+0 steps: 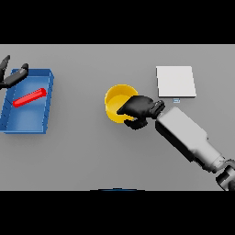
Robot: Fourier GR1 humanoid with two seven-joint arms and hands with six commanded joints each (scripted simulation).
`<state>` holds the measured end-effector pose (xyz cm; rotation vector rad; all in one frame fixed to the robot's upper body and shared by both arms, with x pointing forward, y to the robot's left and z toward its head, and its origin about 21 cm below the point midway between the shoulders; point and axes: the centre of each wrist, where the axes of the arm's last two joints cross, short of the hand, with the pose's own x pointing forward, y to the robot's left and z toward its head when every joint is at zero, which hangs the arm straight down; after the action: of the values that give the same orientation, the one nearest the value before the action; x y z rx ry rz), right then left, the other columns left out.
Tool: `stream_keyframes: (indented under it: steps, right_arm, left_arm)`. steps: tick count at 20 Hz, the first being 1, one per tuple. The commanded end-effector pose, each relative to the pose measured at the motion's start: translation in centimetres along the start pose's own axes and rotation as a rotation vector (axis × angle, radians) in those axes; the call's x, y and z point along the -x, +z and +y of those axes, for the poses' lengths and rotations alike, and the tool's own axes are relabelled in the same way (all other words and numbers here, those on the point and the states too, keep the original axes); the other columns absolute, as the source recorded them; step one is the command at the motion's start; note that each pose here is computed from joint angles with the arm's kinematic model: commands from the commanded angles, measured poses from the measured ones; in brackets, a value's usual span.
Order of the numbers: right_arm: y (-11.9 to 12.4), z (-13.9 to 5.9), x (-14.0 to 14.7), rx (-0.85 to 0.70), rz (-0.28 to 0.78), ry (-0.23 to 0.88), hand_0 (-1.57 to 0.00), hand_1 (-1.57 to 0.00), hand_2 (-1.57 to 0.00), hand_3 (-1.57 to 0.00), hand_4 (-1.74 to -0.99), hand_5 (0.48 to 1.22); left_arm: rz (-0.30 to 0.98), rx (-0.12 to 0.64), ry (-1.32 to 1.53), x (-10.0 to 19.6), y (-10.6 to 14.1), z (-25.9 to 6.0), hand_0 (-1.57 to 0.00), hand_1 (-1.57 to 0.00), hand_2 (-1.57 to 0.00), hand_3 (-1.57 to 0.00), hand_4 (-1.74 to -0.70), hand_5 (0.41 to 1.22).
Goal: Pick up the red beaker and tilt it to pour out 1 green nut into yellow bowl. Pick up the yellow bowl and place it on the metallic measuring scale.
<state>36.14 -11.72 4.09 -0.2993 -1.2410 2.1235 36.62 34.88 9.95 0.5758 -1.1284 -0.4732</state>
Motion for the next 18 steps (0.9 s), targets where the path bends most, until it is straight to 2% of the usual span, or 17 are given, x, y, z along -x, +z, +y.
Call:
stream_keyframes:
  steps: [1, 3, 5, 7, 11, 16, 18]
  right_arm:
    - [0.2, -0.1, 0.0, 0.004, -0.016, -0.003, -0.86, -0.83, -0.79, -0.68, -1.492, 1.052]
    - [0.2, -0.3, 0.1, -0.005, -0.026, 0.006, -1.11, -1.09, -1.07, -0.88, -1.578, 1.113]
    - [0.3, -0.5, 0.3, -0.02, -0.029, -0.012, -1.28, -1.27, -1.19, -1.03, -1.637, 1.152]
    - [0.4, -0.8, 0.3, -0.026, -0.019, -0.018, -1.38, -1.38, -1.29, -1.11, -1.674, 1.177]
    - [1.0, -1.2, 0.4, -0.021, 0.002, -0.014, -1.49, -1.49, -1.36, -1.2, -1.714, 1.203]
    - [3.2, -3.7, 0.6, 0.003, 0.014, -0.017, -1.55, -1.54, -1.46, -1.16, -1.732, 1.215]
    - [4.0, -4.2, 0.8, 0.007, 0.049, -0.007, -1.55, -1.55, -1.49, -1.15, -1.735, 1.217]
  left_arm:
    - [-0.001, -0.005, 0.004, 0.2, 0.1, 0.4, 0.0, 0.0, 0.0, 0.0, -0.79, 0.71]
    - [0.0, -0.006, 0.004, 0.1, -0.1, 0.7, 0.0, 0.0, 0.0, 0.0, -0.79, 0.707]
    - [-0.003, -0.009, 0.0, 0.1, 0.1, 0.5, 0.0, 0.0, 0.0, 0.0, -0.78, 0.712]
    - [-0.006, -0.009, -0.004, -0.2, 0.1, 0.7, 0.0, 0.0, 0.0, 0.0, -0.78, 0.71]
    - [0.001, 0.0, 0.003, 0.1, -0.1, 0.4, 0.0, 0.0, 0.0, 0.0, -0.79, 0.704]
    - [-0.017, -0.003, -0.011, -0.2, 0.2, 0.4, 0.0, 0.0, 0.0, 0.0, -0.77, 0.707]
    - [-0.013, 0.0, -0.004, -0.3, 0.3, 0.4, 0.0, 0.0, 0.0, 0.0, -0.78, 0.702]
